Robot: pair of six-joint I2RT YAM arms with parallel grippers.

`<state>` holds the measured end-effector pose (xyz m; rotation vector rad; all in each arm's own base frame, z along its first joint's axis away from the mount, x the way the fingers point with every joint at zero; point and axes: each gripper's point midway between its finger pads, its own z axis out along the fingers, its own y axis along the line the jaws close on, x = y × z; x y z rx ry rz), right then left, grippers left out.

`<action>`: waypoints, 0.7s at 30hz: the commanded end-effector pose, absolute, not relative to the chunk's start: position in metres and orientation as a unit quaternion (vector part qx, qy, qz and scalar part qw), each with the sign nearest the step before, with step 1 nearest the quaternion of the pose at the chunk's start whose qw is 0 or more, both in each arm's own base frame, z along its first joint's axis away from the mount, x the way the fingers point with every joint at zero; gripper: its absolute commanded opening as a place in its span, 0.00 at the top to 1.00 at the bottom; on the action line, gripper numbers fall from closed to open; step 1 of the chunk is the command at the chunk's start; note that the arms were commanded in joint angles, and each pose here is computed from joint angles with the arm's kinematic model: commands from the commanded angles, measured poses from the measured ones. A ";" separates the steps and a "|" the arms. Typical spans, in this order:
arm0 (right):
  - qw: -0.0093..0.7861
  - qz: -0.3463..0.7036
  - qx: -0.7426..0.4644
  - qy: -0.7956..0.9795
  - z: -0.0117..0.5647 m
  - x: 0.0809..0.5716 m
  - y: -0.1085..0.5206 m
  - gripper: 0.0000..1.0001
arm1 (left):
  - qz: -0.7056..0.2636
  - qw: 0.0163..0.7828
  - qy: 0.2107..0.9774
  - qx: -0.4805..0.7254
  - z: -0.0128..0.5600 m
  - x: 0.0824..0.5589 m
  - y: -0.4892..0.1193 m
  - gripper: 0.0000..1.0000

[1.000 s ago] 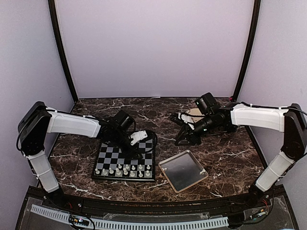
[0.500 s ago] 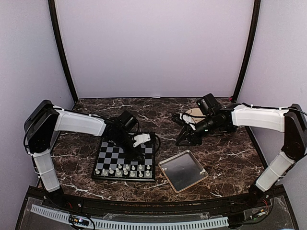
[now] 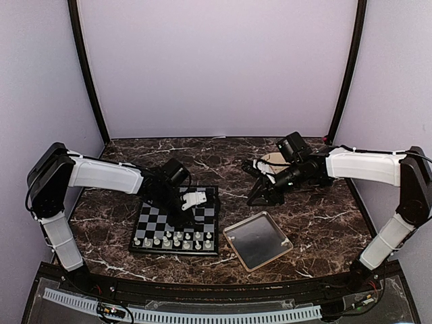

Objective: Set up the chess pieces on the board
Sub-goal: Pick up the pawn from the chessboard.

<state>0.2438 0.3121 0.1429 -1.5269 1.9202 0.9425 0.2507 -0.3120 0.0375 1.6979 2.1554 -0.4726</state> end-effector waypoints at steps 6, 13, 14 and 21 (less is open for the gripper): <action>0.267 0.357 -0.563 0.696 0.152 0.247 0.315 0.68 | -0.142 0.154 0.776 0.595 0.032 0.243 -0.294 0.70; 0.266 0.361 -0.559 0.697 0.153 0.248 0.318 0.68 | -0.143 0.152 0.778 0.593 0.029 0.243 -0.295 0.75; 0.267 0.362 -0.554 0.700 0.154 0.250 0.319 0.68 | -0.142 0.152 0.779 0.592 0.029 0.244 -0.295 0.76; 0.295 0.372 -0.482 0.736 0.196 0.297 0.326 0.61 | -0.144 0.236 0.782 0.558 0.067 0.267 -0.302 0.81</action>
